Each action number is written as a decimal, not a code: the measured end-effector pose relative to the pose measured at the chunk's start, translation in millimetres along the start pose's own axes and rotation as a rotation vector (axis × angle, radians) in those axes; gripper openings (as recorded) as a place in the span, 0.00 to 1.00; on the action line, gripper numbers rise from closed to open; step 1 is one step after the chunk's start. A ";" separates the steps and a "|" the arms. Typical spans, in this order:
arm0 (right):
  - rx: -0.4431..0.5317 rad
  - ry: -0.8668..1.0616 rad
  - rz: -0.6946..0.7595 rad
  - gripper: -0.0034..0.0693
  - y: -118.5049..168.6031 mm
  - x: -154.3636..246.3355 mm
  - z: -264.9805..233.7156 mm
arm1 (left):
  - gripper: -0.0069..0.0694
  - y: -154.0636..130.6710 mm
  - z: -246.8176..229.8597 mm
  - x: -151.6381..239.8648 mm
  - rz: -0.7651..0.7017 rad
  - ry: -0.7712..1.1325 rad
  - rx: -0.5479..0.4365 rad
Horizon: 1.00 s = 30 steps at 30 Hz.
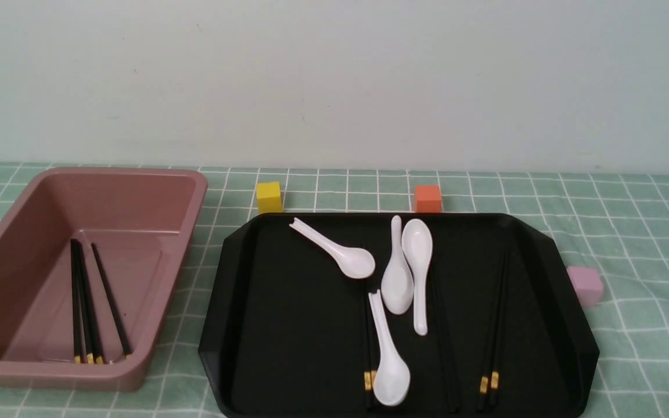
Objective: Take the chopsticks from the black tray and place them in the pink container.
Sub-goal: 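Reach over to the black tray and grasp a pair of chopsticks with the left gripper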
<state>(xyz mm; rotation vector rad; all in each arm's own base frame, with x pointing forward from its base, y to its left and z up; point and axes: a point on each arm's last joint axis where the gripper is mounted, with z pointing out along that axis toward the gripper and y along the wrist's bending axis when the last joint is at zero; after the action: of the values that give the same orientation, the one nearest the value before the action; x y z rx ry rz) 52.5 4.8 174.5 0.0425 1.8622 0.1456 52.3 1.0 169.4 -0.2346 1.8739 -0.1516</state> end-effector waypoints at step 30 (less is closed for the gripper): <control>0.000 0.000 0.000 0.38 0.0 0.0 0.0 | 0.07 -52.7 -33.0 -102.3 -0.926 -0.012 0.432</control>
<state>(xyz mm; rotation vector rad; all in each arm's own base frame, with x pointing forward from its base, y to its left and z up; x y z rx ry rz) 52.5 4.8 174.5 0.0425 1.8622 0.1456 55.9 -26.4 285.9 -0.7800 1.5416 -1.1600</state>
